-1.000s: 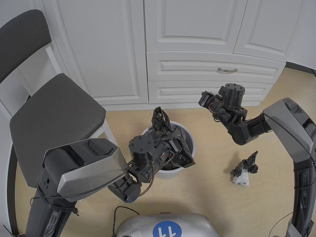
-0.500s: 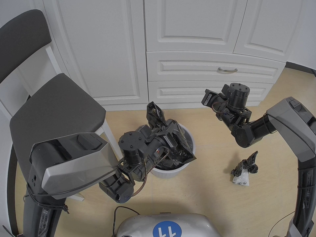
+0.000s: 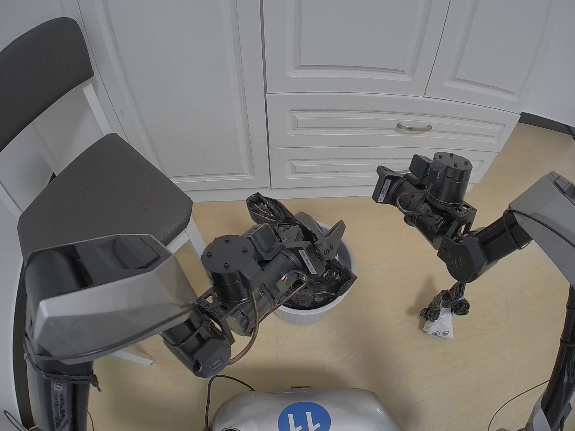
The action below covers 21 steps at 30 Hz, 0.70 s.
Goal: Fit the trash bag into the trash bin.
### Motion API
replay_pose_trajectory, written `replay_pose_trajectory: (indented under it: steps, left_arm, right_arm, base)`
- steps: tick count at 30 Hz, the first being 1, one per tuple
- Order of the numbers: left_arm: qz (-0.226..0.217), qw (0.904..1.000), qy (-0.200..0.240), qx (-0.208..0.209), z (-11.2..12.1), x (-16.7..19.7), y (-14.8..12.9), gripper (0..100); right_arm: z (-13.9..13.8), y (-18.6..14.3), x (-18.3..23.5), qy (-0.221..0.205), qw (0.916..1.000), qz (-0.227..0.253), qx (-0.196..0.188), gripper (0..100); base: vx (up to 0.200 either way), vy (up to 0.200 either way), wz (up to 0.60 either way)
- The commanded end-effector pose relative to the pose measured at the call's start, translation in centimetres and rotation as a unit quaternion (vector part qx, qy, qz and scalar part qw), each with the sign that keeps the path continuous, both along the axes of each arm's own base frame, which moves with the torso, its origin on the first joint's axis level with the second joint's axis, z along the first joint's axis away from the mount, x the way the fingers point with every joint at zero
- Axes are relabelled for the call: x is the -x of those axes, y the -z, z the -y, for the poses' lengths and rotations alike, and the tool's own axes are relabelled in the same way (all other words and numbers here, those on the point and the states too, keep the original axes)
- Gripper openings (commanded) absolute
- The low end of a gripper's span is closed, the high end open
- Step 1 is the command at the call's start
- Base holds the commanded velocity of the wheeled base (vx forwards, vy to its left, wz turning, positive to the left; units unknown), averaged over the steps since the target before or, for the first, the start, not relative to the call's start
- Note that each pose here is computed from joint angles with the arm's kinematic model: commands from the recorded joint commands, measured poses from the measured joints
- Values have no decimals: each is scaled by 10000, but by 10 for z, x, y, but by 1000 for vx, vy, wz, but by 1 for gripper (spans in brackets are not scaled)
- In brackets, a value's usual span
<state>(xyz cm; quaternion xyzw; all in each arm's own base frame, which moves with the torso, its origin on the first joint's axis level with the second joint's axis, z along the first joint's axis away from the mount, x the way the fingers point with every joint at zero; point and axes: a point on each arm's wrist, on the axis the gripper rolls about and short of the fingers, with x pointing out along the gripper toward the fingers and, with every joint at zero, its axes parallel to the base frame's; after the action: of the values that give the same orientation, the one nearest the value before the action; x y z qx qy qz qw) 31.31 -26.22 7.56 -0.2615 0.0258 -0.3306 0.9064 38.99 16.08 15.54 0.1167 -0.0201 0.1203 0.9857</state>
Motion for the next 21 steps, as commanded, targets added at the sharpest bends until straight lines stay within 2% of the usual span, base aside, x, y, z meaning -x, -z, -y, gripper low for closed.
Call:
replay_pose_trajectory:
  steps: [1,5,7,8,10,13,14,15,16,17,21]
  left_arm:
    - [460,9978,415,-221,-19,40,-46,100]
    - [687,9952,412,-570,-31,56,-64,100]
    - [685,9919,367,-1002,-41,64,-73,100]
    - [620,9914,392,-1086,-43,67,-75,100]
    - [293,9888,522,-1367,-45,75,-71,100]
    - [-169,9813,748,-1765,-34,78,-52,100]
    - [-458,9758,790,-1985,-24,68,-30,100]
    - [-476,9755,785,-2000,-23,67,-28,100]
    - [-608,9736,701,-2085,-13,56,-11,100]
    - [-648,9728,639,-2130,-13,53,-6,100]
    - [-434,9765,584,-2026,-22,65,-28,100]
  right_arm:
    - [-6,-7,31,-213,9993,80,296,0]
    - [-14,2,42,-365,9980,-52,509,0]
    - [-21,10,46,-468,9970,-155,595,0]
    - [-22,12,47,-477,9968,-171,620,0]
    - [-23,16,46,-479,9964,-222,661,0]
    - [-23,18,45,-480,9962,-245,689,0]
    - [-22,18,45,-472,9959,-251,725,0]
    - [-22,18,45,-472,9959,-251,725,0]
    - [-22,18,45,-472,9959,-251,725,0]
    - [-21,18,46,-473,9958,-265,732,0]
    - [-21,19,49,-482,9956,-282,749,0]
  base:
    - [0,0,0]
    - [0,0,0]
    - [0,0,0]
    - [0,0,0]
    - [0,0,0]
    - [0,0,0]
    - [0,0,0]
    - [0,0,0]
    - [0,0,0]
    - [0,0,0]
    - [0,0,0]
